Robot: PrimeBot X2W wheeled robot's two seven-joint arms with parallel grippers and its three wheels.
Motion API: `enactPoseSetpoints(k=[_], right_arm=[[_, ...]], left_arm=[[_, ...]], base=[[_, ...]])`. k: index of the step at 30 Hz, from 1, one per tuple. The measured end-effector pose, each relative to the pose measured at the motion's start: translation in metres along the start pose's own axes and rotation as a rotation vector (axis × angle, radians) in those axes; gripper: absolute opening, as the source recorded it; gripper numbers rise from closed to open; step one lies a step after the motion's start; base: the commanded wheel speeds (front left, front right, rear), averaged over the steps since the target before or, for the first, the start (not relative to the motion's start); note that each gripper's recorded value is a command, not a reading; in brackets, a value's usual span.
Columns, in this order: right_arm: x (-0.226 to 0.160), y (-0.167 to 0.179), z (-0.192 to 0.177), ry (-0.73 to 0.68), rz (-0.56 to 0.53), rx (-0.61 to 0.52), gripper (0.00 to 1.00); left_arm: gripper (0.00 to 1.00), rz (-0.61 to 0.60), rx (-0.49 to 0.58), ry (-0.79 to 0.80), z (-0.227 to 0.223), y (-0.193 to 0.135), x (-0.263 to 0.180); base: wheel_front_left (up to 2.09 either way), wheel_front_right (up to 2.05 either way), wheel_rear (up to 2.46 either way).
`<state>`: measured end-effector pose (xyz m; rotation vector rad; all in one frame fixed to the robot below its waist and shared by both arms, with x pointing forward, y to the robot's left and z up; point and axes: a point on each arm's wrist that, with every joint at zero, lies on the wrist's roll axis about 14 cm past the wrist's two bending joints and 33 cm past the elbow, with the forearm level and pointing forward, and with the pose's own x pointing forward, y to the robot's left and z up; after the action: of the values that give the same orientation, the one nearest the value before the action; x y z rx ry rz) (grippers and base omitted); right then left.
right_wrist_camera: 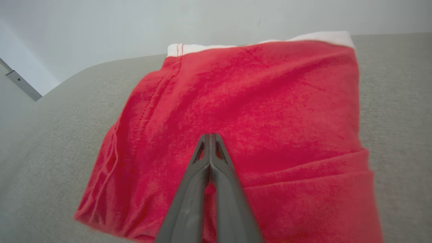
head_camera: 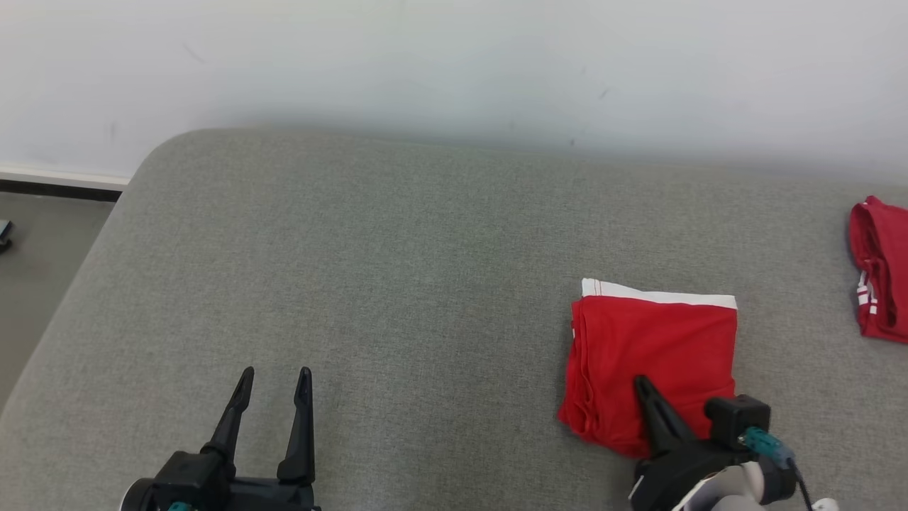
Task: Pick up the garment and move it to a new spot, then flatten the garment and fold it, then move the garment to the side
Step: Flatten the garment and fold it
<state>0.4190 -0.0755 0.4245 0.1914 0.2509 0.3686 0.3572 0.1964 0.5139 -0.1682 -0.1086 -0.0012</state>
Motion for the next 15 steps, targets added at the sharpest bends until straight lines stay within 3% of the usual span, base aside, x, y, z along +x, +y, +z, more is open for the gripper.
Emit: enactPoseSetpoints(k=[15], right_arm=[[0.008,0.073,-0.021,0.052,0.171,0.046,0.0]], left_arm=[[1.0,0.025,0.005,0.005,-0.001,0.008,-0.001]], base=[[0.0,0.0,0.0]])
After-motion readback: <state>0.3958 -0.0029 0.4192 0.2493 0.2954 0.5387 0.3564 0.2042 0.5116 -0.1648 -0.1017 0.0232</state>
